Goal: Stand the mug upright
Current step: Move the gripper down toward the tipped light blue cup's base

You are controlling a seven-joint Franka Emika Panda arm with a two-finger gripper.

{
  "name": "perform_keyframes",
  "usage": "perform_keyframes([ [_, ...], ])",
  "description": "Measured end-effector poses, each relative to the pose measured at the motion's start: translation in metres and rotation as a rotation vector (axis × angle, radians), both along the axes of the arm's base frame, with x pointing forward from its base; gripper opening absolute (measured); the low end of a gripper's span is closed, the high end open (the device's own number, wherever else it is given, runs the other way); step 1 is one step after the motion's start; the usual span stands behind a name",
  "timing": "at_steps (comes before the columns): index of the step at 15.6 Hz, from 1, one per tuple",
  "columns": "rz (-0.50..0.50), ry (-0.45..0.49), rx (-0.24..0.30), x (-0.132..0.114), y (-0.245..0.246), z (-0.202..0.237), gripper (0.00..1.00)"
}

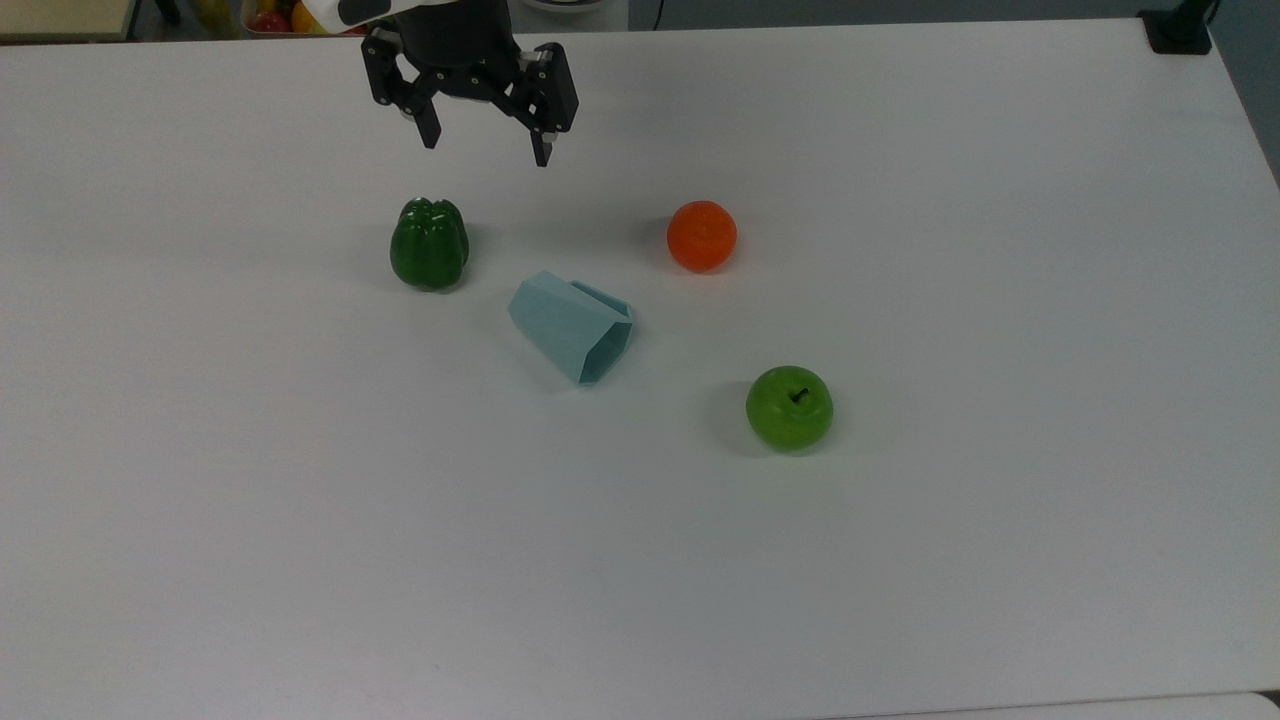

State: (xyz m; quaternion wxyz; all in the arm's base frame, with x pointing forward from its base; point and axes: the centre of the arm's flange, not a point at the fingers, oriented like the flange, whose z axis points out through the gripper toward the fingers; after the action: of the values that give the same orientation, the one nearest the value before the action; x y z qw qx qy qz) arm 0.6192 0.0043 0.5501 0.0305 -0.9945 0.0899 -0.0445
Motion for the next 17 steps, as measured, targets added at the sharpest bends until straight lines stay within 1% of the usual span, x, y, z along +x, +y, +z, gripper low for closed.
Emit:
perform_keyframes([
  [5, 0.013, -0.002, -0.004, 0.001, -0.007, 0.000, 1.00],
  [7, 0.018, 0.003, -0.004, 0.002, -0.001, -0.003, 1.00],
  [8, 0.007, 0.010, -0.014, 0.003, 0.006, -0.007, 1.00],
  [9, -0.013, 0.019, -0.048, 0.006, 0.015, -0.012, 1.00],
  [11, -0.066, 0.023, -0.140, 0.014, 0.038, -0.025, 1.00],
  [12, -0.094, 0.025, -0.175, 0.018, 0.054, -0.034, 1.00],
  [14, -0.122, 0.029, -0.221, 0.028, 0.084, -0.054, 1.00],
  [17, -0.134, 0.044, -0.269, 0.039, 0.121, -0.082, 1.00],
])
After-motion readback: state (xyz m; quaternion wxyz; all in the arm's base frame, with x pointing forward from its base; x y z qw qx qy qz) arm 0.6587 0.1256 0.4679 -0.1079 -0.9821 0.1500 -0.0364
